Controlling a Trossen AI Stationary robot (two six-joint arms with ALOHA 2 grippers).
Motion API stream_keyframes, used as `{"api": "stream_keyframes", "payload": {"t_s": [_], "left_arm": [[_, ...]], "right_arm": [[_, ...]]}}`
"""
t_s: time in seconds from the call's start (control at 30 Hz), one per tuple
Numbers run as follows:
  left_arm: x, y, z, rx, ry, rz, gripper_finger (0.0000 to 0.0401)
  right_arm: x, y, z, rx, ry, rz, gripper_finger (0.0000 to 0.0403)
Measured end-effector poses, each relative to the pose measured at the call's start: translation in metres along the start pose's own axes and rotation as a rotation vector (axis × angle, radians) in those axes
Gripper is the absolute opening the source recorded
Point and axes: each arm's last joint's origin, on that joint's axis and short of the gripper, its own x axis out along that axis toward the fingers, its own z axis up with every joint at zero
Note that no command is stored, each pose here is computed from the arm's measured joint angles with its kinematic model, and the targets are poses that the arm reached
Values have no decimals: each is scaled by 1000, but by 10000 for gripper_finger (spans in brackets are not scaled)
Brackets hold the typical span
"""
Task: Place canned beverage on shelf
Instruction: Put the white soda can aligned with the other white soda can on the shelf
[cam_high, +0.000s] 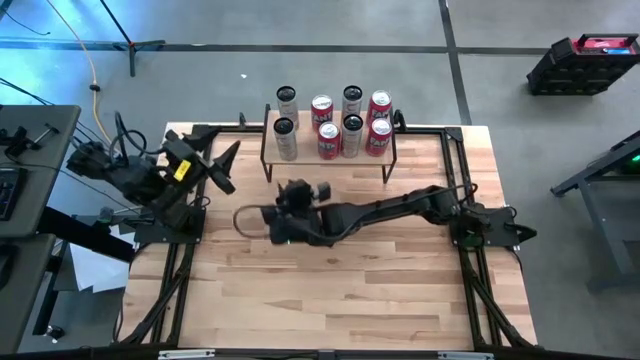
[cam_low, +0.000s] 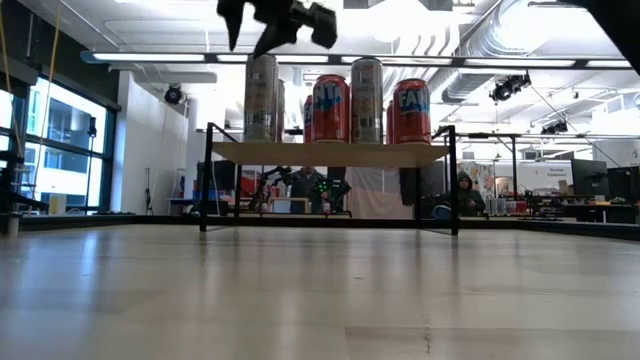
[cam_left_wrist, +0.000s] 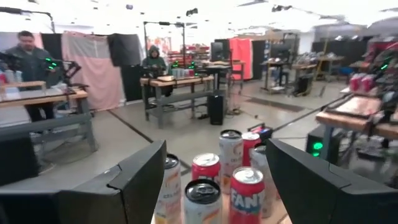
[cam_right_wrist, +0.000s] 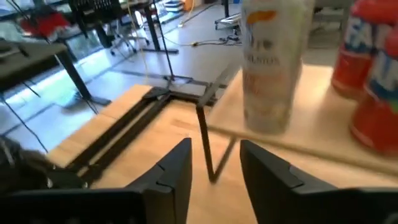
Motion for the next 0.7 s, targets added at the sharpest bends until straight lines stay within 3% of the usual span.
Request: {"api": "stream_keyframes", "payload": {"t_s": [0.23,0.4,0.53,0.7], "left_arm": [[6,11,3,-18,-39,-45,266],[15,14,2,3,-63,-63,266],[23,15,-4,23,-48,-52,266],[34,21,-10,77,-23,16,266]], "right_arm": [[-25,-24,-33,53,65,-150,74],[-40,-19,-64,111,86,-144,30],[-28,-15,-78,146,104,-153,3],[-12,-18,-74,117,138,-168,0]]}}
